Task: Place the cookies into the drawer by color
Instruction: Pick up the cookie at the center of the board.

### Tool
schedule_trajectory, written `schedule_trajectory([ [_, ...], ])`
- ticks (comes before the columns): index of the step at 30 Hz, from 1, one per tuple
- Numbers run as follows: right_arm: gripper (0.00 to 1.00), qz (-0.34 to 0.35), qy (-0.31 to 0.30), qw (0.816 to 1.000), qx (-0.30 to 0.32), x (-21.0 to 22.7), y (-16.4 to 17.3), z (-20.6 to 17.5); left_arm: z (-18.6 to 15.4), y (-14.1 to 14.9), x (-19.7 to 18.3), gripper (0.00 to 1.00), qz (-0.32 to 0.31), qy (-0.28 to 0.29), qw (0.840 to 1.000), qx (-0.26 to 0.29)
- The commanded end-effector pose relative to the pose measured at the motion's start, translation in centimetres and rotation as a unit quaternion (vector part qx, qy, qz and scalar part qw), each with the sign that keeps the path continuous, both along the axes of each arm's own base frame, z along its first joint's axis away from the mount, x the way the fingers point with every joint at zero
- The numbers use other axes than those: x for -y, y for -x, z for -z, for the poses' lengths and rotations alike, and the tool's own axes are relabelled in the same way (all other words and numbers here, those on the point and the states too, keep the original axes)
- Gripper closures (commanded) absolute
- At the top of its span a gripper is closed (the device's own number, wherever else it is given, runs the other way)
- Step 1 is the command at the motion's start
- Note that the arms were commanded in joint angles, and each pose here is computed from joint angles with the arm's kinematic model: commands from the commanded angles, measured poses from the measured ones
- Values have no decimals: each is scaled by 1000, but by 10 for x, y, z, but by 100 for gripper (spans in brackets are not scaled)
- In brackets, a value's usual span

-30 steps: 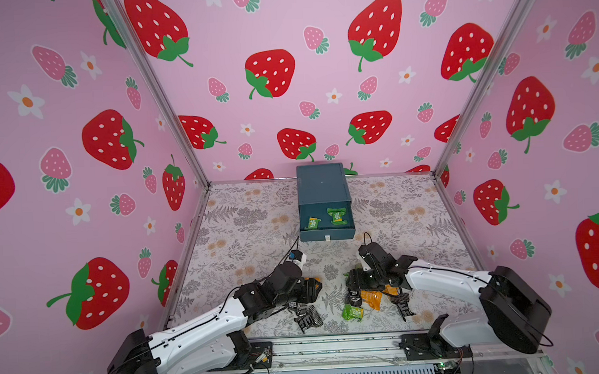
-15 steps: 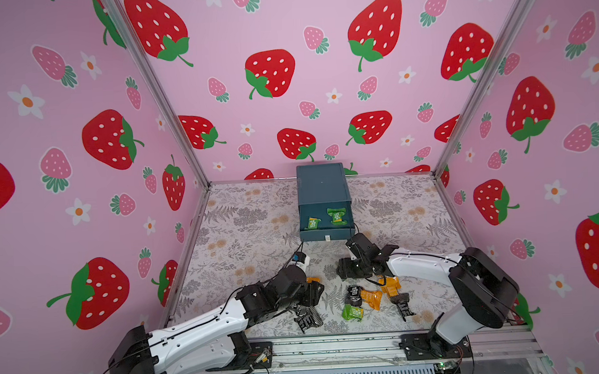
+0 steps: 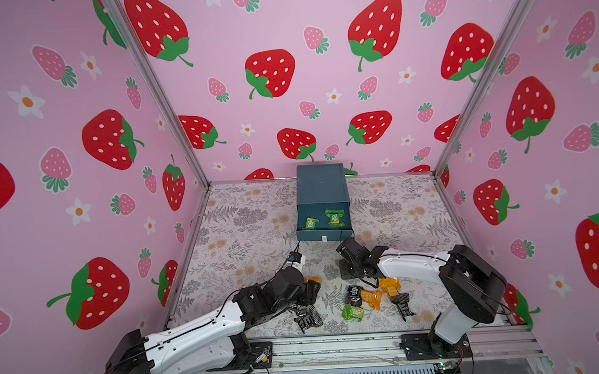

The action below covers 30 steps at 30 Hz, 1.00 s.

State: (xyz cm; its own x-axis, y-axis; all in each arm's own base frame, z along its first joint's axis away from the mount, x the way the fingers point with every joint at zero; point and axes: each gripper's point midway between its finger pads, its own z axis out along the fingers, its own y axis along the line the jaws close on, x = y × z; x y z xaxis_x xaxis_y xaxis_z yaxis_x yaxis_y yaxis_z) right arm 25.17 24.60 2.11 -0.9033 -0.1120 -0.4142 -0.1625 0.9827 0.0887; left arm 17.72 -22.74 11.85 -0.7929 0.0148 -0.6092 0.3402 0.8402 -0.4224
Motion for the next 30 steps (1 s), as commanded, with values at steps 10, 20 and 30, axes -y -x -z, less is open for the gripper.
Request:
schedule_trajectory([
  [10,71,20,-4,1000,7,41,25,-33,-39,1,7,32,18,50,998,36],
  [20,71,52,-68,990,112,66,22,-160,-149,-8,3,27,38,123,984,122],
  [30,71,-14,-99,984,150,7,-17,-260,-186,-56,-32,24,-43,141,981,128],
])
